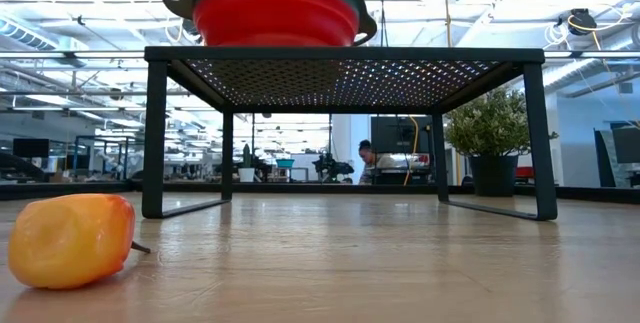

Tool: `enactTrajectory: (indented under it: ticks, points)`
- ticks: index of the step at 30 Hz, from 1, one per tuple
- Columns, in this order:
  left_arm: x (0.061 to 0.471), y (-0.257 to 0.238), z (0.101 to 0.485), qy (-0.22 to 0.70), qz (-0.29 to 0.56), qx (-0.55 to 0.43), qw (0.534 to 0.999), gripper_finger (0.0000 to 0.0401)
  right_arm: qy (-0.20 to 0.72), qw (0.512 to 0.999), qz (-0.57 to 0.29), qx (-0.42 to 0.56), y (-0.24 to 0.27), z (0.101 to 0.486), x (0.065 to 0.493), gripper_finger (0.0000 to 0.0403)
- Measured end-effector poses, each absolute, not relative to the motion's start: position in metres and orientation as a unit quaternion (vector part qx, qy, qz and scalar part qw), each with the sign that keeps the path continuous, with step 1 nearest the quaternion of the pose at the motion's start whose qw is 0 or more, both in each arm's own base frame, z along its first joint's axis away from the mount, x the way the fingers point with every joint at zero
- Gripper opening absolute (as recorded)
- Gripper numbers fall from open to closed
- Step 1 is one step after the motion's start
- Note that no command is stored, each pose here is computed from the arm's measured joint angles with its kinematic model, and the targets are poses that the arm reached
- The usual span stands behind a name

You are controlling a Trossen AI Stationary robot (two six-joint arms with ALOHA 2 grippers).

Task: Pick & Place Fruit
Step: Put the orange pear into the red strainer bowl on the shelf

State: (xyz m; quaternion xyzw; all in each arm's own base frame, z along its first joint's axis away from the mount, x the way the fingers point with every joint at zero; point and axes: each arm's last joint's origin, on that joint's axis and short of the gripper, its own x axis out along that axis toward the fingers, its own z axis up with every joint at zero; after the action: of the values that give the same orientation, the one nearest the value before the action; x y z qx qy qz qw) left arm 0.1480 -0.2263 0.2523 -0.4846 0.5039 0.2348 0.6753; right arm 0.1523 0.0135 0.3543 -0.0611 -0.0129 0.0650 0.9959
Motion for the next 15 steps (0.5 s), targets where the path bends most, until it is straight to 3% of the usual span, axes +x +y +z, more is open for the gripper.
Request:
enactTrajectory:
  ticks: [9, 15]
  points:
    - [0.142, -0.219, 0.228, 0.520, 0.259, -0.461, 0.671, 0.0004, -0.012, 0.996, 0.065, -0.059, 0.014, 0.354, 0.152, 0.0004]
    - [0.141, -0.216, 0.222, 0.521, 0.267, -0.456, 0.671, 0.0037, -0.003, 0.996, 0.066, -0.060, 0.013, 0.352, 0.152, 0.0004]
